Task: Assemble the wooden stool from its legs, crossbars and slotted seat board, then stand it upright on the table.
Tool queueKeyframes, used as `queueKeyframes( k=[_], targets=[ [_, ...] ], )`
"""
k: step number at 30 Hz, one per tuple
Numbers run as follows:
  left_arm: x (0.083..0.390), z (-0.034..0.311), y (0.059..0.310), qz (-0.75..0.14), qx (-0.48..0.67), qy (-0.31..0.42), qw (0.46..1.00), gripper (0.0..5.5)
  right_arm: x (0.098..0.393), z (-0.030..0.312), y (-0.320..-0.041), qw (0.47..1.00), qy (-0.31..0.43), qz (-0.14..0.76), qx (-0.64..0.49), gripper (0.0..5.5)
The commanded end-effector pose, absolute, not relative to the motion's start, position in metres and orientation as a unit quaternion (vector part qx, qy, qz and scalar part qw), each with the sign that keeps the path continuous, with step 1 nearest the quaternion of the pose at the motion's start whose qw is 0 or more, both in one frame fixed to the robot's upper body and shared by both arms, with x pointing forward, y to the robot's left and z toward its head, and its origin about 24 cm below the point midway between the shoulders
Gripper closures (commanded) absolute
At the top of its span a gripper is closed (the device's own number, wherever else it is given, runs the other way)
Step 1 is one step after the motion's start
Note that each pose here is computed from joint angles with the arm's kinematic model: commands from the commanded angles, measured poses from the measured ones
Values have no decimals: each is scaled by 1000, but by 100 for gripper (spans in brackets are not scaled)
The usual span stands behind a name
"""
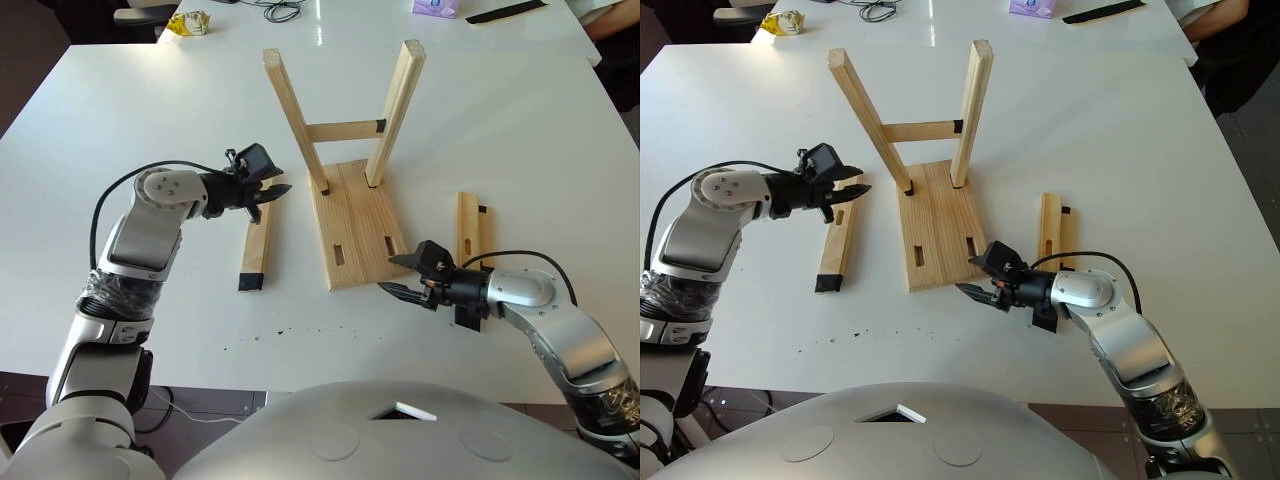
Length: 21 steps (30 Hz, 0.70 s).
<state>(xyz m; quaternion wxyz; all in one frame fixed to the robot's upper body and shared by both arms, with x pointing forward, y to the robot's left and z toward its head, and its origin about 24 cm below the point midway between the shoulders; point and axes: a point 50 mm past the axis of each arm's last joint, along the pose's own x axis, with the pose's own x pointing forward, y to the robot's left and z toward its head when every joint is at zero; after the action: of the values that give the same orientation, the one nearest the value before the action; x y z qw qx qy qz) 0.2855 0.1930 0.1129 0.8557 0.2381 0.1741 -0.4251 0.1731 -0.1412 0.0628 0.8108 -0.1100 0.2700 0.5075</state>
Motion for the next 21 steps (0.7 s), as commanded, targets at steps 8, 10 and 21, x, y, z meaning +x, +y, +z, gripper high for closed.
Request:
queueKeyframes(
  k=[8, 10, 21],
  targets=[
    [299, 197, 208, -389, -33, 49, 919, 393, 204, 81, -157, 846, 243, 459, -125, 291],
    [297, 215, 209, -397, -60, 22, 915, 393, 205, 81, -157, 846, 241, 459, -126, 291],
    [333, 253, 167, -404, -51, -38, 912, 299, 214, 76, -151, 845, 232, 464, -129, 293]
  ],
)
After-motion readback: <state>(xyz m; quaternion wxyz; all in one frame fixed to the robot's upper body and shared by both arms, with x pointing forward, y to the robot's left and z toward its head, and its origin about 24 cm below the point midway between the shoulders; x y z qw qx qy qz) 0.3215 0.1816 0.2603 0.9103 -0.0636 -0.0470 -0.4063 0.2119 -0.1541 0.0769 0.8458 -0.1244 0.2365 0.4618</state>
